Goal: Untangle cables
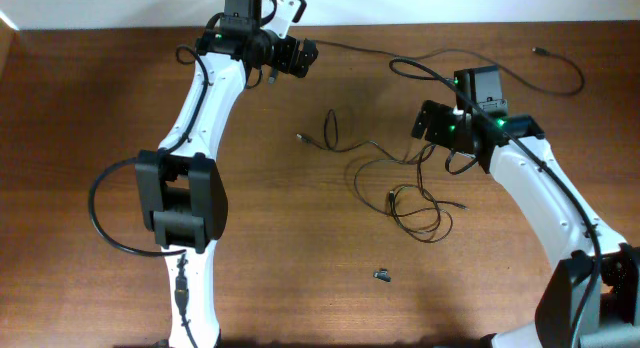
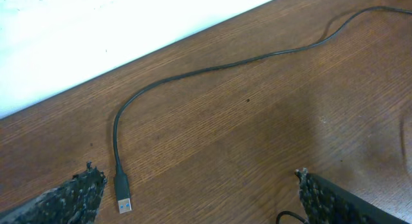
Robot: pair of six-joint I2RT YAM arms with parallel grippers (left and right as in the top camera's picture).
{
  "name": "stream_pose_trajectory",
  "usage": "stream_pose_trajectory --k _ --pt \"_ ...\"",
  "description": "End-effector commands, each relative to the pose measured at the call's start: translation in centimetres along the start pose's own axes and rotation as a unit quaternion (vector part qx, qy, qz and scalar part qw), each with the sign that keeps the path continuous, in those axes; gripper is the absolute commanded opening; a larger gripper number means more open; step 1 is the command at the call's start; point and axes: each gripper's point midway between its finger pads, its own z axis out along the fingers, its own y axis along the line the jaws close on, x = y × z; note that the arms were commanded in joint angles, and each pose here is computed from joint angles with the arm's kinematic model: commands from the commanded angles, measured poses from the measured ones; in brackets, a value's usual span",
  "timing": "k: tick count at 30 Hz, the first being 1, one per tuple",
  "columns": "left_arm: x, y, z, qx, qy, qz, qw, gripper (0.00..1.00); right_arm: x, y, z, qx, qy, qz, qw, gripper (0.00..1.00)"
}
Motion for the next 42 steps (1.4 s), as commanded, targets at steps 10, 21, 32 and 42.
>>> stream_pose_trajectory --k 10,21,32,42 --pt "4.6 -2.2 -0.7 0.052 0.092 -0.042 0.994 0.99 0.7 -0.3 0.7 0.013 0.01 -0.006 1.0 0.99" --pt "13.5 -10.7 -2.4 0.168 0.278 0.265 0.908 0.99 1.2 -0.5 0.7 0.017 0.021 -0.007 1.0 0.99" --pt "19.7 -9.9 4.2 0.186 0.326 0.253 0.892 0.94 0.9 -0.3 0.7 0.014 0.015 -0.006 1.0 0.99" --pt "19.7 -9.7 4.8 0.182 0.318 0.256 0.894 0.61 0.9 -0.3 0.7 0.014 0.014 -0.006 1.0 0.99"
